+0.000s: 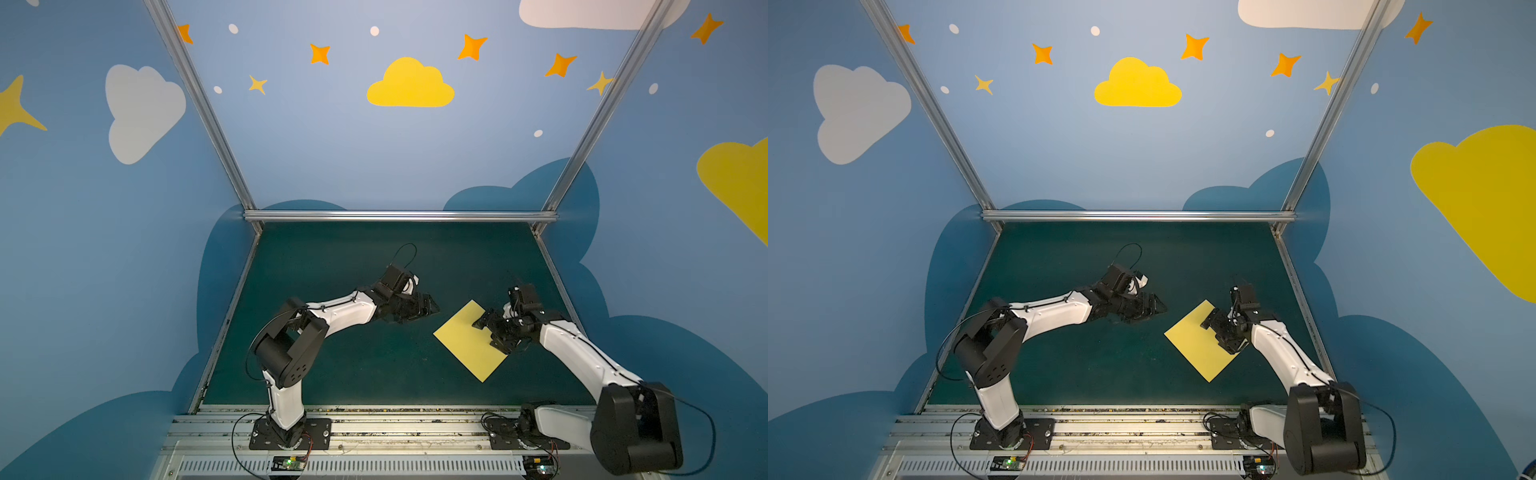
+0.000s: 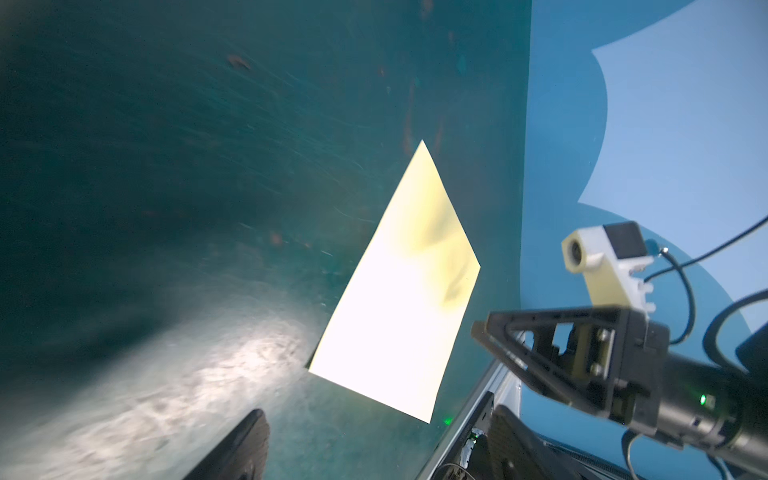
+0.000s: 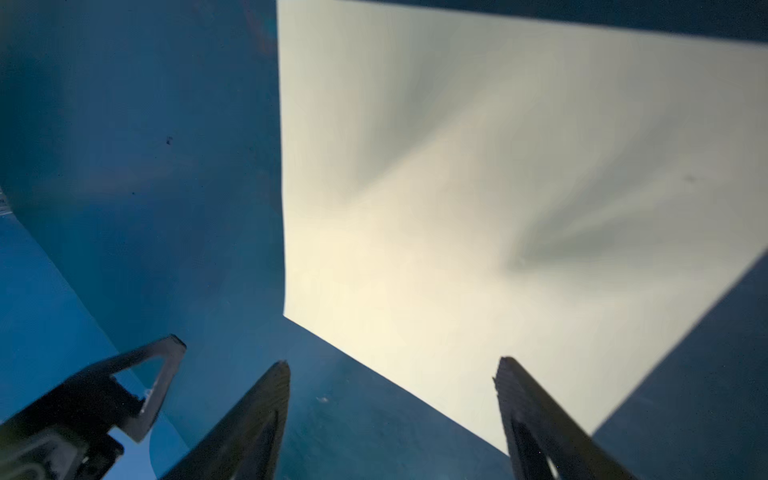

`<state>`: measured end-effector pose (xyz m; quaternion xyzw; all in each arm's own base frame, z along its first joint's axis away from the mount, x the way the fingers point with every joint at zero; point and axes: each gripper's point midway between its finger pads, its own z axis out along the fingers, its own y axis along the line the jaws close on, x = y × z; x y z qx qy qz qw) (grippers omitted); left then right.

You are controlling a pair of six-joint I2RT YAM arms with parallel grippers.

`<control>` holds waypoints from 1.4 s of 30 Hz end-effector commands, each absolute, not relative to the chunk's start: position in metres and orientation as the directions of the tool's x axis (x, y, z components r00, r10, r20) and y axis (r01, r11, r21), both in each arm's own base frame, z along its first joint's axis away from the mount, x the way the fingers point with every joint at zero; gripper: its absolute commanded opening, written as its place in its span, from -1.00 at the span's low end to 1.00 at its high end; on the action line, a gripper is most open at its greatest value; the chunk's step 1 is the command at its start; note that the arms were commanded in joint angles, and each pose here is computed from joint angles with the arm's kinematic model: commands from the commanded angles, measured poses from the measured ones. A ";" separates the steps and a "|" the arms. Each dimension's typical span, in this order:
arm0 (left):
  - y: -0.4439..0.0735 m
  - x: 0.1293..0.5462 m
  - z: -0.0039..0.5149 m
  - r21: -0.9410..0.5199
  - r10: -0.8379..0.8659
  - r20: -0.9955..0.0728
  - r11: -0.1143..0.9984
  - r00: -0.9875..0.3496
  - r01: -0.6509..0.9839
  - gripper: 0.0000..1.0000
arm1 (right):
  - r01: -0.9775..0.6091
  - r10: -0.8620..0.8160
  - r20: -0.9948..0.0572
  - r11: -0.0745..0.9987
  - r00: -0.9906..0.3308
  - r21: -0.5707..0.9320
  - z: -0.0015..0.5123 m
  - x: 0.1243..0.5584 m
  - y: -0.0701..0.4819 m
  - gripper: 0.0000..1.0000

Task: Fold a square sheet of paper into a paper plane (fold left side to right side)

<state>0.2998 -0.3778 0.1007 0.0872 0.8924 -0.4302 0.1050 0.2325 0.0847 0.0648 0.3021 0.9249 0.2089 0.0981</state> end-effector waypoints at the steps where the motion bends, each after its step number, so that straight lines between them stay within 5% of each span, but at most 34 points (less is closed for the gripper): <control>1: -0.386 0.301 0.095 -0.747 0.064 -0.251 0.621 -0.966 0.235 0.66 | 0.576 0.632 0.004 0.704 -0.775 0.415 0.056 0.195 0.080 0.51; 14: -0.395 0.304 0.084 -0.733 0.088 -0.238 0.636 -0.967 0.238 0.66 | 0.649 0.675 0.148 0.591 -0.723 0.479 0.020 0.114 0.091 0.10; 31: -0.396 0.304 0.088 -0.713 0.099 -0.257 0.652 -0.961 0.258 0.66 | 0.679 0.748 0.077 0.549 -0.659 0.487 -0.002 0.124 0.083 -0.45; 37: -0.395 0.304 0.091 -0.708 0.102 -0.263 0.655 -0.959 0.264 0.66 | 0.688 0.760 0.058 0.550 -0.647 0.474 -0.004 0.123 0.078 -0.44; 42: -0.395 0.305 0.093 -0.707 0.103 -0.267 0.654 -0.958 0.268 0.66 | 0.697 0.767 0.034 0.563 -0.641 0.444 0.003 0.121 0.071 -0.11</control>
